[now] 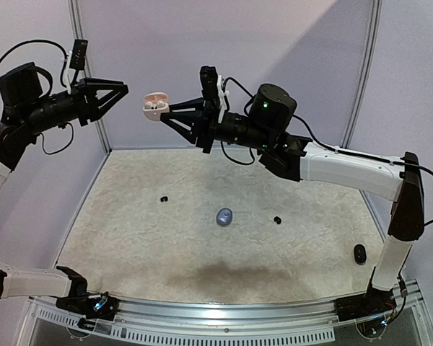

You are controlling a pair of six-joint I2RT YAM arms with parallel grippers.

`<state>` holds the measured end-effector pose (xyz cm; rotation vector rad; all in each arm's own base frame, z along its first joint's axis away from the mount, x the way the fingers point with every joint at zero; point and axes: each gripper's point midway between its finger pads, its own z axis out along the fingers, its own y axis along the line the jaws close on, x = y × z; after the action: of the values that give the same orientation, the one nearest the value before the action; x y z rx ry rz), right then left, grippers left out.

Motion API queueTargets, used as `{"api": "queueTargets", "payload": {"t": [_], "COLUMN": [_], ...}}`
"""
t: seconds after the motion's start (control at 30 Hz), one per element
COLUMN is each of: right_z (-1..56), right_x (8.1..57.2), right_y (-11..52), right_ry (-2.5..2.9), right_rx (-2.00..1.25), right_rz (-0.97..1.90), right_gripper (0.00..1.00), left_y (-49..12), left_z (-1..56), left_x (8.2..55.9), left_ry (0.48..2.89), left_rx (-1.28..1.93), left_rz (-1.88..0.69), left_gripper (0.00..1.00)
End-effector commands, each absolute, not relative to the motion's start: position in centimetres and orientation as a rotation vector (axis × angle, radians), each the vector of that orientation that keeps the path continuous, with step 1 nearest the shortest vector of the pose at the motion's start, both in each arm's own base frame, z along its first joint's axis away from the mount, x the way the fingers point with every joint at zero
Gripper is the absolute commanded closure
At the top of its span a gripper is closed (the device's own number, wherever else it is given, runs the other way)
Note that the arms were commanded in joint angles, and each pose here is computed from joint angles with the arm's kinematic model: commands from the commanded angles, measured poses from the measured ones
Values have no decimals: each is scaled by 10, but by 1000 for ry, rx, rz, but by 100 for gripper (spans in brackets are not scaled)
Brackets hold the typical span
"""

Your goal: Insert the wireless bluetooth earbuds into the charging case

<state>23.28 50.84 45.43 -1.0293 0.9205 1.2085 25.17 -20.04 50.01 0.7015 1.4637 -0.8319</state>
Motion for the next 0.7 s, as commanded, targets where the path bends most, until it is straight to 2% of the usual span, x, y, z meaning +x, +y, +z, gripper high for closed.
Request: {"api": "queueTargets", "payload": {"t": [0.0,0.2,0.4,0.67], "right_z": [472,468,461,445], "right_x": [211,194,203,215], "right_y": [500,514,525,535], "right_ry": [855,828,891,971], "right_rx": [-1074,-1156,-1152,-1151], "right_rz": [1217,1273,1275,1261], "right_gripper": [100,100,100,100], "left_y": [-205,-217,-245,-253], "left_z": [481,456,462,469], "left_x": [273,296,271,247], "left_ry": [1553,1658,1580,1503], "left_rx": [660,657,802,902], "left_rz": [-869,-881,-971,-1001], "left_gripper": [61,68,71,72]}}
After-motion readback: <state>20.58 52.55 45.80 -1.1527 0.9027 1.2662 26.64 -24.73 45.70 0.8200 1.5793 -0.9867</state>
